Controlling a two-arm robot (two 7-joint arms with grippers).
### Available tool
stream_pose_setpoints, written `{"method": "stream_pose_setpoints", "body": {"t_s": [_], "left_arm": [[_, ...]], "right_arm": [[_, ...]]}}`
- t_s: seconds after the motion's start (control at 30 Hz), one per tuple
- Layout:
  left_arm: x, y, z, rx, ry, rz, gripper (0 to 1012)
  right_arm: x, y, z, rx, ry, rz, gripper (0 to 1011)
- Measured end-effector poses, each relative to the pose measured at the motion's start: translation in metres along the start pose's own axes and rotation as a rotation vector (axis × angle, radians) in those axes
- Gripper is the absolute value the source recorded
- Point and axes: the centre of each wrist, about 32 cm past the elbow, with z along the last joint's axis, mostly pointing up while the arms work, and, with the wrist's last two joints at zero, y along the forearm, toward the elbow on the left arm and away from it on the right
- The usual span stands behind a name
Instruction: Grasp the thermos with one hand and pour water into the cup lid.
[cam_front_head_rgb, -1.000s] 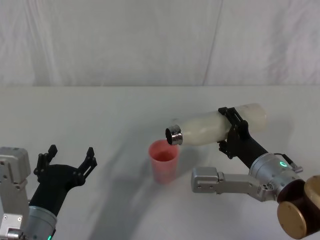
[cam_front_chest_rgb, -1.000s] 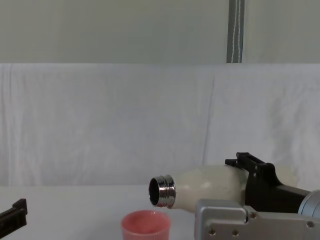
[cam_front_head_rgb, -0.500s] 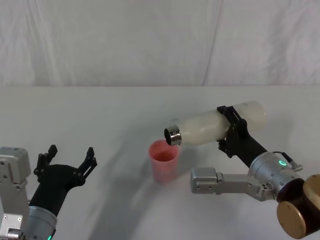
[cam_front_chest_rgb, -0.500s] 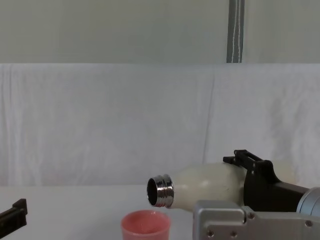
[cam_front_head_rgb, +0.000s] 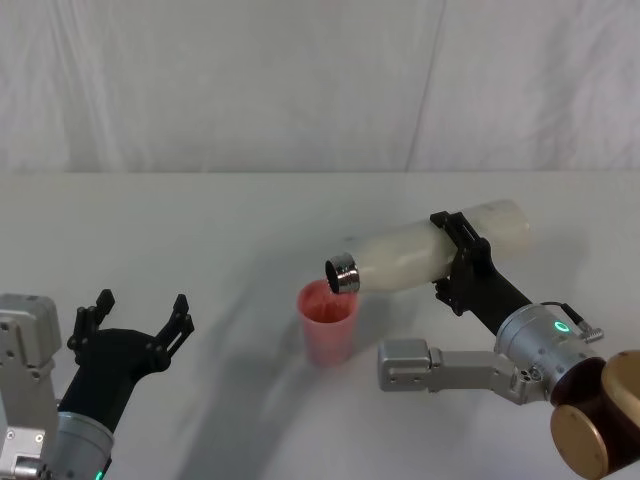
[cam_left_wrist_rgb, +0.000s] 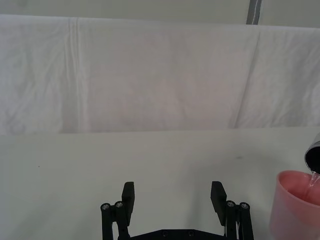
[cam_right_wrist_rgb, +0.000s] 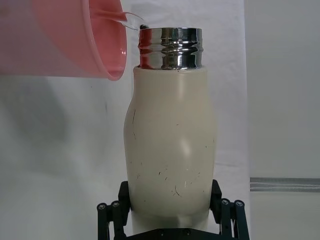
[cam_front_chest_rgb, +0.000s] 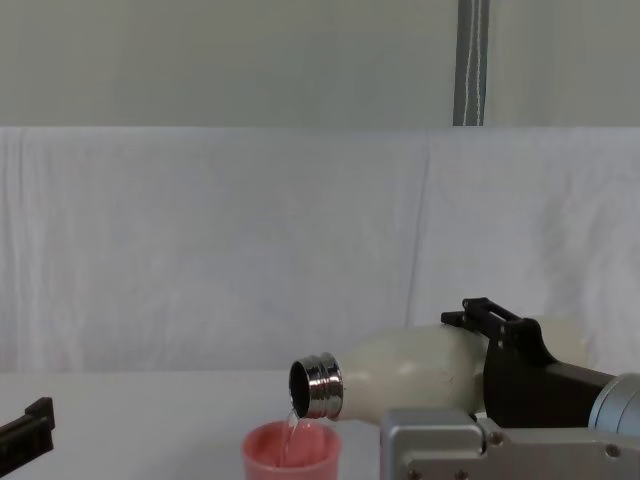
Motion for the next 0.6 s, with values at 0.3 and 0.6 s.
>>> {"method": "stream_pose_setpoints", "body": {"t_s": [0.3, 0.6], "left_arm": [[0.0, 0.0, 0.0, 0.0, 0.0, 0.0, 1001], [0.0, 0.0, 0.0, 0.0, 0.0, 0.0, 1001]], "right_arm": [[0.0004, -0.0006, -0.0001, -0.003, -0.002, -0.002, 951], [0.0015, -0.0003, -0.0012, -0.006, -0.004, -0.005, 951]]}}
